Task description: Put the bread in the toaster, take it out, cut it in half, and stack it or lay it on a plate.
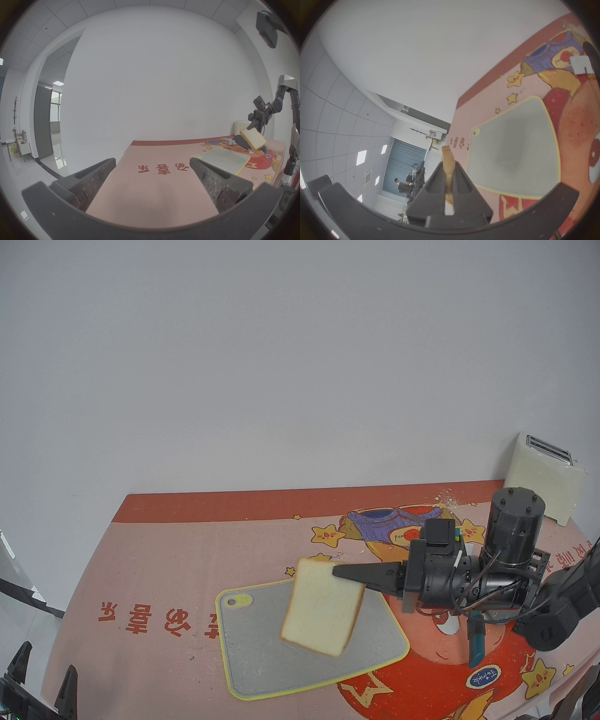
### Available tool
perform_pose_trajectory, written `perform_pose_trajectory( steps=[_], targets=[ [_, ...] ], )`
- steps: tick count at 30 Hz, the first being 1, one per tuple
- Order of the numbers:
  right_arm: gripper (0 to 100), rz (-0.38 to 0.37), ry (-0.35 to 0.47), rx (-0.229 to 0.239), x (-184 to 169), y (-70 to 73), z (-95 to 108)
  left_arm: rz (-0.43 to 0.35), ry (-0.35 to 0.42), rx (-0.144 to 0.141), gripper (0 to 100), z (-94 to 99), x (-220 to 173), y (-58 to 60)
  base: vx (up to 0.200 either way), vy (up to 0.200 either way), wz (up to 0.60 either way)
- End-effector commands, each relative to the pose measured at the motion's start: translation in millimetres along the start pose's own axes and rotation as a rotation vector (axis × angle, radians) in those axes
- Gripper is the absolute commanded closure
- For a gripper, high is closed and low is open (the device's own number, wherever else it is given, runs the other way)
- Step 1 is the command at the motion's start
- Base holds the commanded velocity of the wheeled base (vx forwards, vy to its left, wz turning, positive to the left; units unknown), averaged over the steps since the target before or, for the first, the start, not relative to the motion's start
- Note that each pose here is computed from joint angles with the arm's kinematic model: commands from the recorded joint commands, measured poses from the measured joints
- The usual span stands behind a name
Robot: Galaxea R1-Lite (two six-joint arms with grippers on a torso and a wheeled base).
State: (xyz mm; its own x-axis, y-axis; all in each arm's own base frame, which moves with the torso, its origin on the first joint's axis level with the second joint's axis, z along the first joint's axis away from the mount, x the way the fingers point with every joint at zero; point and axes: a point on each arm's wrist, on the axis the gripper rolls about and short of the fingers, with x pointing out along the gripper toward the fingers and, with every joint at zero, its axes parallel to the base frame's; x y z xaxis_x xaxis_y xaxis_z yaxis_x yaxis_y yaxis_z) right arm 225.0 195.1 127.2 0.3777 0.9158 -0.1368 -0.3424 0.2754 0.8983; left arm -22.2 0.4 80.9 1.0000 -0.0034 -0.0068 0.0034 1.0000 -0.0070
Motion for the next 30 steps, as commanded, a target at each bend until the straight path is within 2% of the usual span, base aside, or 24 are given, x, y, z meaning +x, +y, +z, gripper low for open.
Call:
perform_pose_trajectory(
  steps=[1, 17, 21, 30],
  targets=[
    [100, -0.117, -0.024, 0.089, 24.2, -52.3, -26.7, 0.0, 0.019, 0.001, 0, -4.9, 1.4, 0.0, 0.0, 0.0, 0.0],
    [100, -0.136, -0.031, 0.091, 30.3, -58.0, -27.7, 0.0, 0.019, 0.001, 0, -4.9, 1.4, 0.0, 0.0, 0.0, 0.0],
    [100, -0.144, -0.059, 0.088, 30.5, -60.0, -22.7, 0.0, 0.019, 0.001, 0, -4.9, 1.4, 0.0, 0.0, 0.0, 0.0],
    [100, -0.187, -0.065, 0.072, 31.5, -74.2, -22.1, 0.0, 0.019, -0.001, 0, -4.9, 1.4, 0.0, 0.0, 0.0, 0.0]
  ],
)
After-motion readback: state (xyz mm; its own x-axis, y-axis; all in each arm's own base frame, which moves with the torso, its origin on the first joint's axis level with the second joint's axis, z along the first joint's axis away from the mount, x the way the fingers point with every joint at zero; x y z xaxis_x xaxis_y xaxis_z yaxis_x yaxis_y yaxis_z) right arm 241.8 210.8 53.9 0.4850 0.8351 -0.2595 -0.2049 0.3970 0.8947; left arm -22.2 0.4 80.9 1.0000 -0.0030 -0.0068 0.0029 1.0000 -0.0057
